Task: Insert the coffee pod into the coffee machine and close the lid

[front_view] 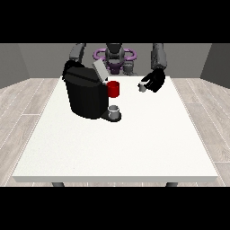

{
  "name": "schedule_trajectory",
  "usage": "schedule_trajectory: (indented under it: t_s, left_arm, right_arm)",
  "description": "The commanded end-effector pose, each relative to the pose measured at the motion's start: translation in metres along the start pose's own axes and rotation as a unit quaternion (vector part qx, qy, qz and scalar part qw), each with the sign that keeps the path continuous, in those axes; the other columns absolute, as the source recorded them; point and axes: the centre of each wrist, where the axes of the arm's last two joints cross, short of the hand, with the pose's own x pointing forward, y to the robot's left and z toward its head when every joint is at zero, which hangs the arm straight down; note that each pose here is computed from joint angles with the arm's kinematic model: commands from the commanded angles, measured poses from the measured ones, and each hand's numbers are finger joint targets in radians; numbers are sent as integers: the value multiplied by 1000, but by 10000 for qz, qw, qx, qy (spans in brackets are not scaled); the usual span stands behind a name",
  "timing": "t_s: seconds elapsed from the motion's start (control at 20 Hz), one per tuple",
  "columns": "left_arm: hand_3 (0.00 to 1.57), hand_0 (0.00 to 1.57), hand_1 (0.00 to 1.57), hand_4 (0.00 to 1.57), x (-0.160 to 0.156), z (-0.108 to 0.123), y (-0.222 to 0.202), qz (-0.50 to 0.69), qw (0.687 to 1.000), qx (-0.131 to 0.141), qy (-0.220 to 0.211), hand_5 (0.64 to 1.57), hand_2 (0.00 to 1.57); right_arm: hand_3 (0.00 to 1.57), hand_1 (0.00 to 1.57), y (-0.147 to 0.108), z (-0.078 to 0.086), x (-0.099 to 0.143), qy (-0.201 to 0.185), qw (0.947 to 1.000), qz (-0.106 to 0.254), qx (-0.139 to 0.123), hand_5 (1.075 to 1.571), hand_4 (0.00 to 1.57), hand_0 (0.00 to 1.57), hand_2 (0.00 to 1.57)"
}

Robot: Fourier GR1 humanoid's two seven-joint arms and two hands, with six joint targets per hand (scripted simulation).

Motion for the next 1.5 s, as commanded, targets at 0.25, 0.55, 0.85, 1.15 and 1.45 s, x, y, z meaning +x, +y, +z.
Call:
schedule_trajectory:
  t_s: [0.25, 0.55, 0.85, 1.15, 1.45]
  left_arm:
    - [1292, 1252, 1252, 573, 53, -29, 48, -11, 9980, -25, -625, 1571, 1329]
    - [1281, 1253, 1253, 537, 61, -34, 72, 77, 9978, 175, -629, 1571, 1328]
    - [1232, 1072, 1072, 520, 88, -40, 156, -197, 9934, 936, -628, 1571, 1218]
    - [1198, 1239, 1239, 476, 119, -55, 149, 129, 9931, 1077, -454, 1571, 1262]
    - [1265, 1278, 1278, 519, 157, -58, 174, -96, 9905, 1044, -885, 1571, 1332]
  right_arm:
    - [0, 0, -9, -5, -6, -35, 10000, -36, 71, 1571, 492, 0, 0]
    - [0, 0, -5, -11, 11, -200, 9995, -181, 191, 1571, 495, 0, 0]
    - [0, 0, 26, -9, 22, -520, 9972, -23, 538, 1571, 494, 0, 0]
    - [0, 0, 34, -12, 38, -694, 9955, 60, 638, 1571, 509, 0, 0]
    - [0, 0, 45, -29, 58, -934, 9950, 14, 363, 1571, 520, 0, 0]
